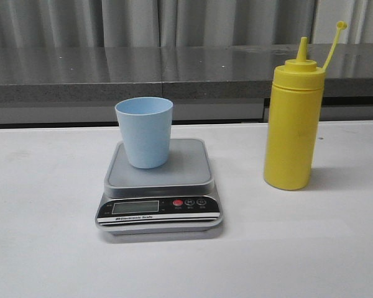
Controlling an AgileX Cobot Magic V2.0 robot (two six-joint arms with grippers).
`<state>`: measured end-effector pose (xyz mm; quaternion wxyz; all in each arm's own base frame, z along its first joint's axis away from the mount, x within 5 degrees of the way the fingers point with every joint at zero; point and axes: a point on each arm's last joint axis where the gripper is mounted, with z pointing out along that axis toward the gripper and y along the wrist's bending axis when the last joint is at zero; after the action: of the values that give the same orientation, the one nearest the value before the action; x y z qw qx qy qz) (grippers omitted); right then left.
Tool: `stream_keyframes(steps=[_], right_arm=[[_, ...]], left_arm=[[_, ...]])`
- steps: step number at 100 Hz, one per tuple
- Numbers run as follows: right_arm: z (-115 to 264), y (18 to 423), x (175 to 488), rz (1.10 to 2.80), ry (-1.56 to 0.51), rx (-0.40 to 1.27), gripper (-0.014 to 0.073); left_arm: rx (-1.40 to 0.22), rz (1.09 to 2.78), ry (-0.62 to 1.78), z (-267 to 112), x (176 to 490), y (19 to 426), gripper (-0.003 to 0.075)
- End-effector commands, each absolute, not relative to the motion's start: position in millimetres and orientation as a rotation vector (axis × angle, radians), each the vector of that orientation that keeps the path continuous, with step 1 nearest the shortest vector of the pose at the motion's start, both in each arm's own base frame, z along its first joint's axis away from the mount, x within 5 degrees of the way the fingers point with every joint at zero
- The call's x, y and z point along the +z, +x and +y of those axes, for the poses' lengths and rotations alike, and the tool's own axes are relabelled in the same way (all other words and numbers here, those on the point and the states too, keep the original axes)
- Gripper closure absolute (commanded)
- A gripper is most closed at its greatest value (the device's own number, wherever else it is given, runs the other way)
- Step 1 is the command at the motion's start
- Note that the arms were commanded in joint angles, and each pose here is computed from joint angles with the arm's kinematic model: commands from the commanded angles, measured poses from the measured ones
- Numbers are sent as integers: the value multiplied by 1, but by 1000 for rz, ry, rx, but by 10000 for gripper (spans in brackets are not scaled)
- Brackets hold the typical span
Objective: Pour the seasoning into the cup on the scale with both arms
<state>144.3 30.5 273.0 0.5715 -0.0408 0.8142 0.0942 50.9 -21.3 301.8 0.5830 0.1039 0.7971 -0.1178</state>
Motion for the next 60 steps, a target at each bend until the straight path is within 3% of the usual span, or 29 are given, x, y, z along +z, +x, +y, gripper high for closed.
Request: stream_keyframes(steps=[1, 60], right_arm=[[33, 157, 291, 1771, -92, 224, -49], [69, 217, 249, 1762, -176, 266, -49]], left_arm=[[-290, 1777, 212, -21, 316, 52, 740], [-290, 1777, 212, -21, 316, 52, 740]])
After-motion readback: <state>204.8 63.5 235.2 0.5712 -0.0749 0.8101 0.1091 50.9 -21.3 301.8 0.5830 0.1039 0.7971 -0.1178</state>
